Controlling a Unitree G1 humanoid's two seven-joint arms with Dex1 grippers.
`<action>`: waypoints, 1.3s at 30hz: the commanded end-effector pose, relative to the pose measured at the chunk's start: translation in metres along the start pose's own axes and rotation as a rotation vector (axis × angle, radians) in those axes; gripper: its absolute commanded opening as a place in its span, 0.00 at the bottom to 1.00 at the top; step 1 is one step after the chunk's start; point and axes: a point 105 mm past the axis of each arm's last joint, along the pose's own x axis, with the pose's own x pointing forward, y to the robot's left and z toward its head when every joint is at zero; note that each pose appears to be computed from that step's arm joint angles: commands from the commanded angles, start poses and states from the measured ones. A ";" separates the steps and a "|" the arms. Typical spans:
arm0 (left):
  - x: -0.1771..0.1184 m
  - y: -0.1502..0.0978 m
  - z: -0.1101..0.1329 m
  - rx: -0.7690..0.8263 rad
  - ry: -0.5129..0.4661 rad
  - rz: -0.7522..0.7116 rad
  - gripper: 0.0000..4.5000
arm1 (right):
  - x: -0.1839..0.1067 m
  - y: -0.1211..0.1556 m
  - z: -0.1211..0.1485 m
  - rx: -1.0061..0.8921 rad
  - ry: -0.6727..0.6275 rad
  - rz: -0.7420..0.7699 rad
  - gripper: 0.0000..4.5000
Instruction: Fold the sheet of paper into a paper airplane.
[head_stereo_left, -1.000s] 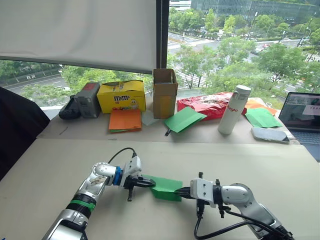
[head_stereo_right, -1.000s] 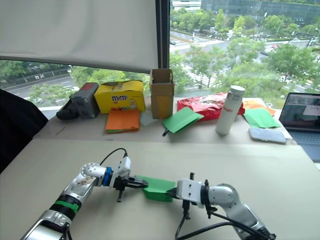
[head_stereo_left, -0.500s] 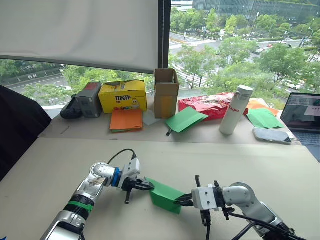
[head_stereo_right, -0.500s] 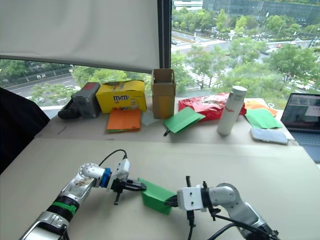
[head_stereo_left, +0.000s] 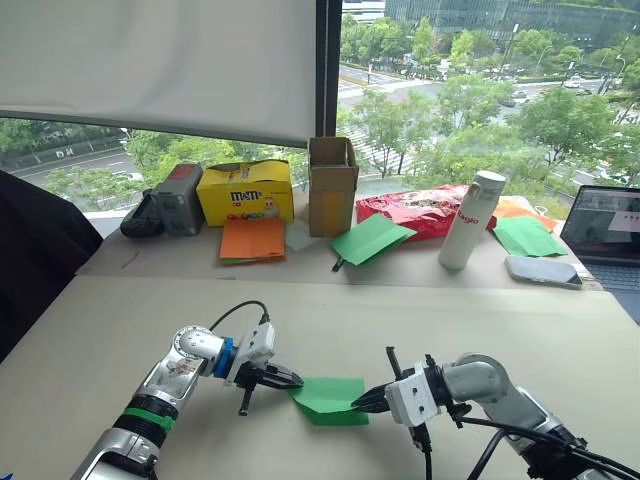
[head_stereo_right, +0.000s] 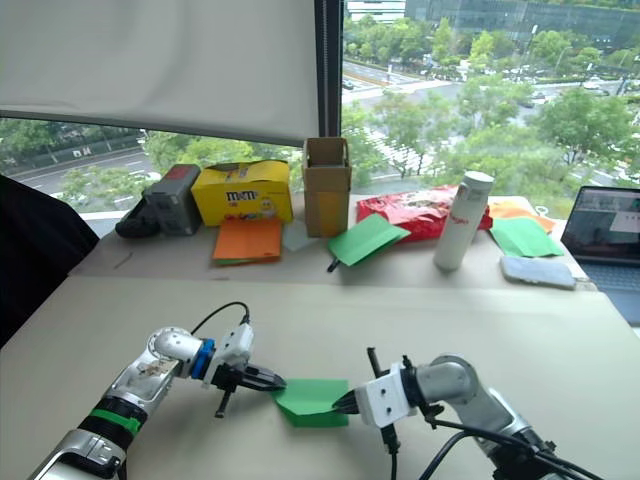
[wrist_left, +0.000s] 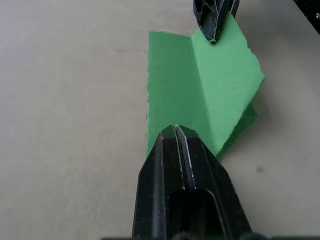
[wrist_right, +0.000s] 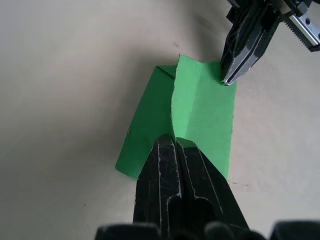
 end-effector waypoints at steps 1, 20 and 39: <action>0.002 0.002 -0.006 0.012 0.023 0.016 0.00 | 0.000 0.000 0.005 -0.075 -0.013 0.032 0.01; 0.006 0.002 -0.035 0.035 0.100 0.053 0.00 | -0.007 -0.021 -0.005 0.506 -0.157 -0.058 0.01; 0.007 0.007 -0.017 0.081 0.005 0.113 0.00 | 0.010 -0.018 -0.039 0.967 -0.068 -0.003 0.01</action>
